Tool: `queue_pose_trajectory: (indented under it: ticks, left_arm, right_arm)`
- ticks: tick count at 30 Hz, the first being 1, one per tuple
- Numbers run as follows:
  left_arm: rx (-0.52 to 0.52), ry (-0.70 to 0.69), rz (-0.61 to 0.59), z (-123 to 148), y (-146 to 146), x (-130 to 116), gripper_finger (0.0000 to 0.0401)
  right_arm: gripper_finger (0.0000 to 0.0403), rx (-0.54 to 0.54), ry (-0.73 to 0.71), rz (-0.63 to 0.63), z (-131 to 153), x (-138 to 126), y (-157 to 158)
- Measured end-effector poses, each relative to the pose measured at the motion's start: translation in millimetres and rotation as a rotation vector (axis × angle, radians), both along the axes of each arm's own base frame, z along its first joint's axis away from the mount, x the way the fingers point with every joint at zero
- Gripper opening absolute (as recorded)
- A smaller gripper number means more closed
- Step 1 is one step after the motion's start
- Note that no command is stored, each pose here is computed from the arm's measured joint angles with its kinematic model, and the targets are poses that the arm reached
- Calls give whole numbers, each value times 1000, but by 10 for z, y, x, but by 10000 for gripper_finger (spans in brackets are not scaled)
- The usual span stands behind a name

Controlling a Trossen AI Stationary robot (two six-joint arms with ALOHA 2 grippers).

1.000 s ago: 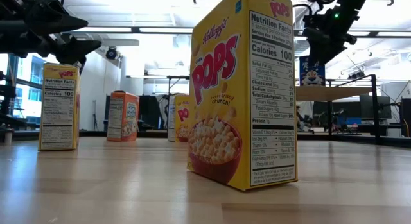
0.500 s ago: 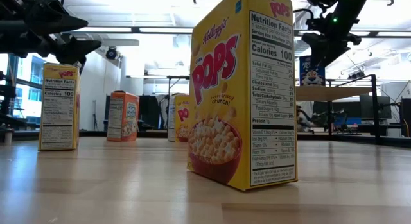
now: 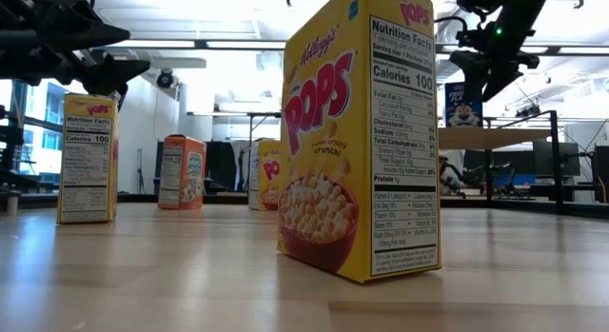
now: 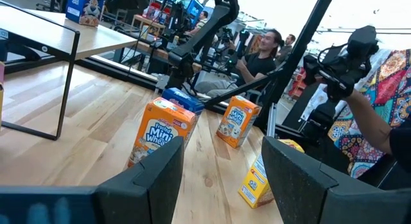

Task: Stack cereal on shelf
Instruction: Put the top right blue cereal box on the shelf

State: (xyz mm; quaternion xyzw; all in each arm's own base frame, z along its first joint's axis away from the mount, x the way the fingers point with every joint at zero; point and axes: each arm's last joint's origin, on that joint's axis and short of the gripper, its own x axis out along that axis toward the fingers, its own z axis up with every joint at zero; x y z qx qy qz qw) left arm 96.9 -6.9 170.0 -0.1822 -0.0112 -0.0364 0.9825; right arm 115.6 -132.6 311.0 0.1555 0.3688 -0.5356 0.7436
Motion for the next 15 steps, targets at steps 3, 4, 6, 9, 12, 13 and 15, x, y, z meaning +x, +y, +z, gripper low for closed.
queue_pose_trajectory:
  ticks: [3, 4, 6, 9, 12, 13, 15]
  left_arm:
    - [0, 0, 0, 0, 0, 0, 200]
    - [0, -1, 0, 1, 0, 0, 200]
    - [0, 0, 0, 0, 0, 0, 200]
    - [0, 0, 0, 0, 0, 0, 200]
    - [0, 0, 0, 0, 0, 0, 200]
    - [0, 0, 0, 0, 0, 0, 200]
    - [0, 0, 0, 0, 0, 0, 200]
  right_arm:
    - [240, 23, -21, -3, -8, 0, 9]
    - [240, 26, -26, -1, -8, 3, 11]
    - [240, 18, -33, 7, 0, 11, 5]
    - [240, -12, -41, 21, 21, 27, -14]
    - [240, -21, -53, 28, 31, 37, -22]
    - [240, -21, -52, 27, 31, 37, -23]
    - [240, -28, -41, 17, 26, 40, -31]
